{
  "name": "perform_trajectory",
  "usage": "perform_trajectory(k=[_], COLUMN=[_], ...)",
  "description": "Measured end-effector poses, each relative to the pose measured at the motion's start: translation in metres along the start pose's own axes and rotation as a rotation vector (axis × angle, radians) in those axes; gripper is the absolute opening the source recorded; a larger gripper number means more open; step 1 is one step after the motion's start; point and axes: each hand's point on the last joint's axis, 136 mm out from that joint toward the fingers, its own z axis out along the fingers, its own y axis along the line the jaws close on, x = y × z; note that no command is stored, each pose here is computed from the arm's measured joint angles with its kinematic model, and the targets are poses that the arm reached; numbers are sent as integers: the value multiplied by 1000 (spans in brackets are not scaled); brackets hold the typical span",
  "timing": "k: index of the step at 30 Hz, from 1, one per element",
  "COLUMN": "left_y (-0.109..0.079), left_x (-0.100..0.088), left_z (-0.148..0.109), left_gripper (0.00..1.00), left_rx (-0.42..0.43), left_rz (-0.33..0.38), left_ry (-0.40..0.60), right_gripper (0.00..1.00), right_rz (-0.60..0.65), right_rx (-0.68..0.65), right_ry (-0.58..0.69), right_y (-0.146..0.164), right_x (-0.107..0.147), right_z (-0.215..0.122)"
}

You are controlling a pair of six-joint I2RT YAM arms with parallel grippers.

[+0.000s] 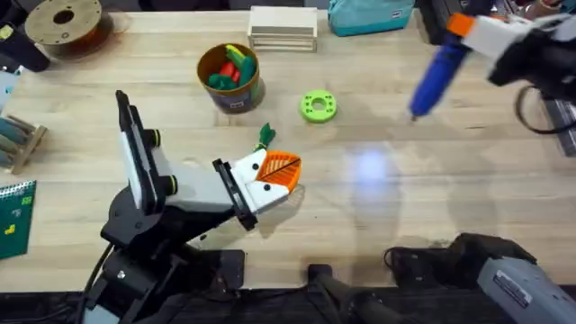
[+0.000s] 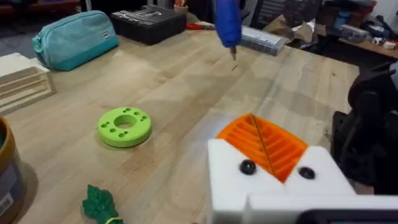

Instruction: Pick up the gripper from the table and insert it into the empty holder that is missing its gripper. Then pick up a screw, insert it into the mounting hole, and use the screwdriver to tighten it. Finally, clean up the table by picking up the vegetable and placing it into the bucket.

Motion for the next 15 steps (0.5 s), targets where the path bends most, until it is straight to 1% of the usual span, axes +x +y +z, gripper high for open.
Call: perform_trajectory(k=[5,10,15], left_y=[0,0,0], left_x=[0,0,0], left_z=[0,0,0], left_gripper=[6,6,6], left_rx=[0,-2,-3], left_rz=[0,0,0], left_ry=[0,0,0], right_gripper=[32,32,32], right_rz=[-75,-148,-170], right_rx=[-288,-563,-761], right_ry=[-166,-311,-407], right_y=[88,175,237], right_x=[-30,-55,-63], right_z=[10,-1,-16])
